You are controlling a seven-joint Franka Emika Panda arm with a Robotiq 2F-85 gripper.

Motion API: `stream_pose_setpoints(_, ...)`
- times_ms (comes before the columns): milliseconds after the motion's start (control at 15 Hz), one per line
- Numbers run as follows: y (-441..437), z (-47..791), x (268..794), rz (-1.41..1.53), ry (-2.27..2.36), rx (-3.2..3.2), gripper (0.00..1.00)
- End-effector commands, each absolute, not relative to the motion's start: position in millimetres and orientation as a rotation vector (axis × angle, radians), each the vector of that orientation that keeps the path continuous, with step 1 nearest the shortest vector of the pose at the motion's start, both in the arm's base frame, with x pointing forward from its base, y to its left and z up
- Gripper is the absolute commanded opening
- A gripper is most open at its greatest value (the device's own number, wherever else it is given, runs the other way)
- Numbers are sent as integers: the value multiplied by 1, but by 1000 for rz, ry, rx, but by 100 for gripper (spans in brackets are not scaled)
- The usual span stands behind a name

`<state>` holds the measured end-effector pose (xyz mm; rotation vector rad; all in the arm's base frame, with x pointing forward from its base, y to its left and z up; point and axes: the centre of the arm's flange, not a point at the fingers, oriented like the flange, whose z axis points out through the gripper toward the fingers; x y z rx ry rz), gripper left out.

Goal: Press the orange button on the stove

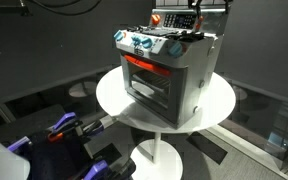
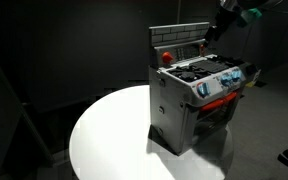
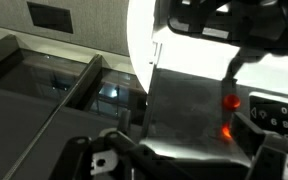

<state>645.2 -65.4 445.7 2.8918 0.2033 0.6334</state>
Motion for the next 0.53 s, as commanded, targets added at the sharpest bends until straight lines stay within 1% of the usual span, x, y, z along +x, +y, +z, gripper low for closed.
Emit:
stream_pose_setpoints(0, -65, 449, 656, 656, 176, 2873, 100)
stream_pose_setpoints(467, -65, 445, 660, 668, 183, 2869, 100)
